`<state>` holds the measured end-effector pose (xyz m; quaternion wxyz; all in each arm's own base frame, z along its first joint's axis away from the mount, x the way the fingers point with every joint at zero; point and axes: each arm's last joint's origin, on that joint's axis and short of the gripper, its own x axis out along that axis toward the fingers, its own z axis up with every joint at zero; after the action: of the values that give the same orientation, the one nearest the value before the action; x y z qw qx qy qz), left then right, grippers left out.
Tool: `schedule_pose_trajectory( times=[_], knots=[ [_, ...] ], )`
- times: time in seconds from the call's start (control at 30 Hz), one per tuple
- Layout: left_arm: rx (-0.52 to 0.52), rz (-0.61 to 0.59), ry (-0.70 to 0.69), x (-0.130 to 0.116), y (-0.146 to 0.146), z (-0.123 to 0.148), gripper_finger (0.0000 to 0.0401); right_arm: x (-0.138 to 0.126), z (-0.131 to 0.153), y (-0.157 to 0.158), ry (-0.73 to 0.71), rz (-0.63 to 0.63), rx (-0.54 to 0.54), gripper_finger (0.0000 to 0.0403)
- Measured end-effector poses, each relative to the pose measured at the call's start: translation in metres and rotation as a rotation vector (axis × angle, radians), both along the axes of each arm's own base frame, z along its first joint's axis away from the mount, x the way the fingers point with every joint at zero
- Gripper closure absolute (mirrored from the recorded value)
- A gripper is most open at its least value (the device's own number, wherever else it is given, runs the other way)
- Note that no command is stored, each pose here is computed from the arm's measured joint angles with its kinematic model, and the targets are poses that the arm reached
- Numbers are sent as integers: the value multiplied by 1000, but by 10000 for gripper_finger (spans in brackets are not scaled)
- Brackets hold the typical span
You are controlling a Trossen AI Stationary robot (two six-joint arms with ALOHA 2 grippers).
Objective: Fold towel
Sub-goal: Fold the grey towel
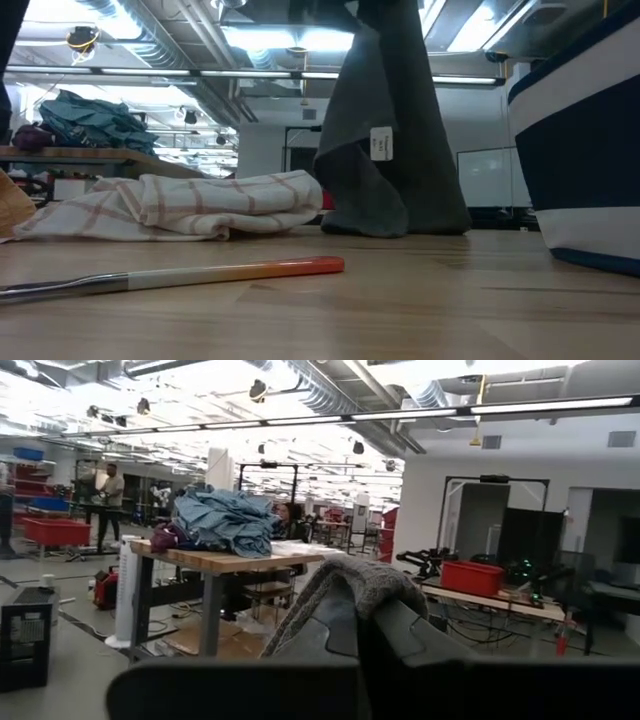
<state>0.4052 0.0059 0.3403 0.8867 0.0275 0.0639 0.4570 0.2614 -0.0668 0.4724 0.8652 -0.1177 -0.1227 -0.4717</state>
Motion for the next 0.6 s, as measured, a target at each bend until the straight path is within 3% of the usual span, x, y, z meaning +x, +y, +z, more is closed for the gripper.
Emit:
schedule_pose_trajectory(
  times=[0.2, 0.6],
  knots=[
    [-56, 16, -44, 8, 6, -14, 235, 0, 0, 0, -15, 18, 6, 402],
    [-180, -36, -189, 11, 5, -15, 235, 1, 0, 0, -18, 30, 4, 402]
  ],
)
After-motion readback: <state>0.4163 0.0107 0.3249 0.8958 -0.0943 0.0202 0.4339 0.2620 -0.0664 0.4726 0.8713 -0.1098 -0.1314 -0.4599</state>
